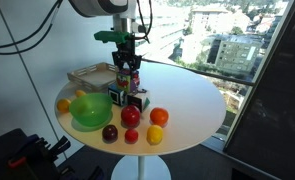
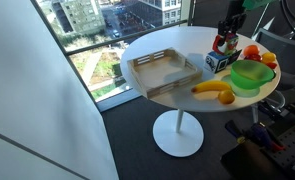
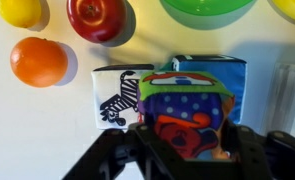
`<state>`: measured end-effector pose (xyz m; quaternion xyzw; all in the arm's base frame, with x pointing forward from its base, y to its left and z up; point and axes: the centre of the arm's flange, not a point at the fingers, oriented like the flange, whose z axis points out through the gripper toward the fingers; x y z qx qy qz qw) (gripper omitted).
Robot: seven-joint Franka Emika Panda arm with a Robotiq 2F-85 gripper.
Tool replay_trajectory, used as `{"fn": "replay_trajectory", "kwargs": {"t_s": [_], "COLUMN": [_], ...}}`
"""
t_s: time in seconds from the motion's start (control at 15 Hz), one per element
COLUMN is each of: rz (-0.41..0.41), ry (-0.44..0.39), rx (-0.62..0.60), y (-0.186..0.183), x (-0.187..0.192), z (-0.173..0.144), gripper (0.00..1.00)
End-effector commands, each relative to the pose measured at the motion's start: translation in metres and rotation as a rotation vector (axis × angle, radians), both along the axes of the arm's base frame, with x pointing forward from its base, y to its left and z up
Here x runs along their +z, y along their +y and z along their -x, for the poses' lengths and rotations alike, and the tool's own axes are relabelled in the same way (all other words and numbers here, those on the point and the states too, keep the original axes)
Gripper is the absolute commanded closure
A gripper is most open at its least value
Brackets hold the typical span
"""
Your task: Pick up the block with blue and red image on top and place it in wooden tray
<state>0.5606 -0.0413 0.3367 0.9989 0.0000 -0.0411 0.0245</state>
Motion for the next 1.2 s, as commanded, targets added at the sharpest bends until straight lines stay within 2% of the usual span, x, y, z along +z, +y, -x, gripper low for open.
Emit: {"fn": "replay_trajectory", "kwargs": {"t_s": [0.0,0.47,0.87,1.13], "rz": [0.018,0.019,-0.003,-0.029], "ry": [-0.011,-0.033,-0.047,-0.023], "rx": [0.036,0.107,0.186,0.192], "y": [0.014,0.046,0.090,0.123], "x": [0.020,0.048,0.060,0.056], "z": [0.003,0.004,0.001,-0.001], "gripper": [0.68,0.78,0.78,0.78]}}
